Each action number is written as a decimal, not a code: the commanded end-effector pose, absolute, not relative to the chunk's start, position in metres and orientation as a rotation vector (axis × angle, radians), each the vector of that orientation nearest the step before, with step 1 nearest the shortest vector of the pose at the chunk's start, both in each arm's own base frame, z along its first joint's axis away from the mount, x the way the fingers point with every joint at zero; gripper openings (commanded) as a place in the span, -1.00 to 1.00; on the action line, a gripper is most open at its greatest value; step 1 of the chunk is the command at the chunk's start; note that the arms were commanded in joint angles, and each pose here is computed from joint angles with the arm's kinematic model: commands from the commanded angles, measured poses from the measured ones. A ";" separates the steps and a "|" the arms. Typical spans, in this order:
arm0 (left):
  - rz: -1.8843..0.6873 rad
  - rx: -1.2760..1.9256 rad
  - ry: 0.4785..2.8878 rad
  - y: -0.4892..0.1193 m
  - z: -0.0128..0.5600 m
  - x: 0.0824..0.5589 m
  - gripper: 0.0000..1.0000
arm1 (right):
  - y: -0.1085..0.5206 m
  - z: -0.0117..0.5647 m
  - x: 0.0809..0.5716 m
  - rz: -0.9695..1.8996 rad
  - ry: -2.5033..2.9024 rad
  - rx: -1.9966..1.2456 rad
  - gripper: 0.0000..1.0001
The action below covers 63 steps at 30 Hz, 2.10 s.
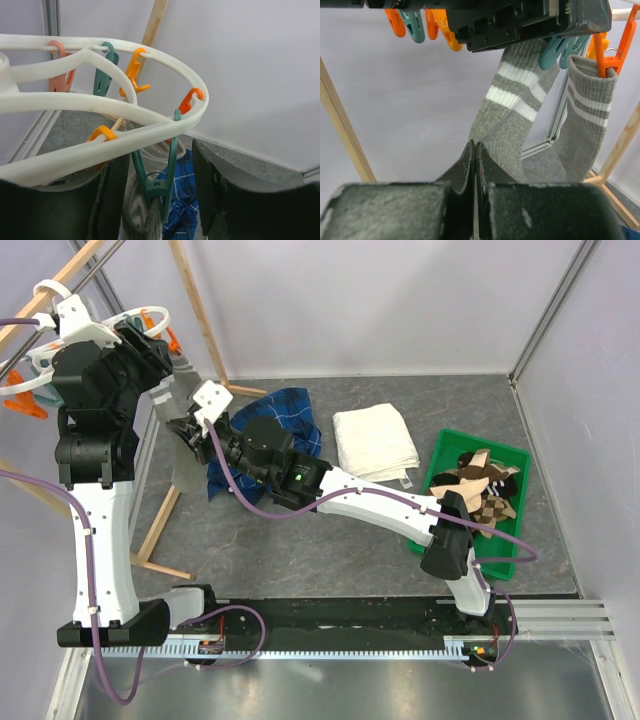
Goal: Remove the socks clipped to the hanger
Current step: Remove the sock from the hanger, then place the sock in the bin.
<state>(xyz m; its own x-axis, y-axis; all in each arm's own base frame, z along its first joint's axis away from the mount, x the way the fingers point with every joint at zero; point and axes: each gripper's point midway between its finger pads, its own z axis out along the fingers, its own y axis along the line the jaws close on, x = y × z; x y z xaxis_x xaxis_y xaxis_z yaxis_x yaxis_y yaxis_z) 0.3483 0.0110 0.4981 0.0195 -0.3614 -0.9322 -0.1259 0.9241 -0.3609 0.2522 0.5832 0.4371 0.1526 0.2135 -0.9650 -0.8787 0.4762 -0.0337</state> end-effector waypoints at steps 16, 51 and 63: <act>-0.194 -0.382 1.458 0.013 0.523 0.343 -0.96 | 0.552 0.465 0.245 0.911 1.136 -0.667 -1.00; -0.269 -0.202 1.544 -0.013 0.504 0.330 -0.85 | 0.000 0.295 0.365 -0.417 2.008 0.185 -1.00; -0.287 -0.203 1.553 -0.016 0.499 0.328 -0.79 | -0.043 0.077 0.356 -0.485 2.341 0.589 -0.99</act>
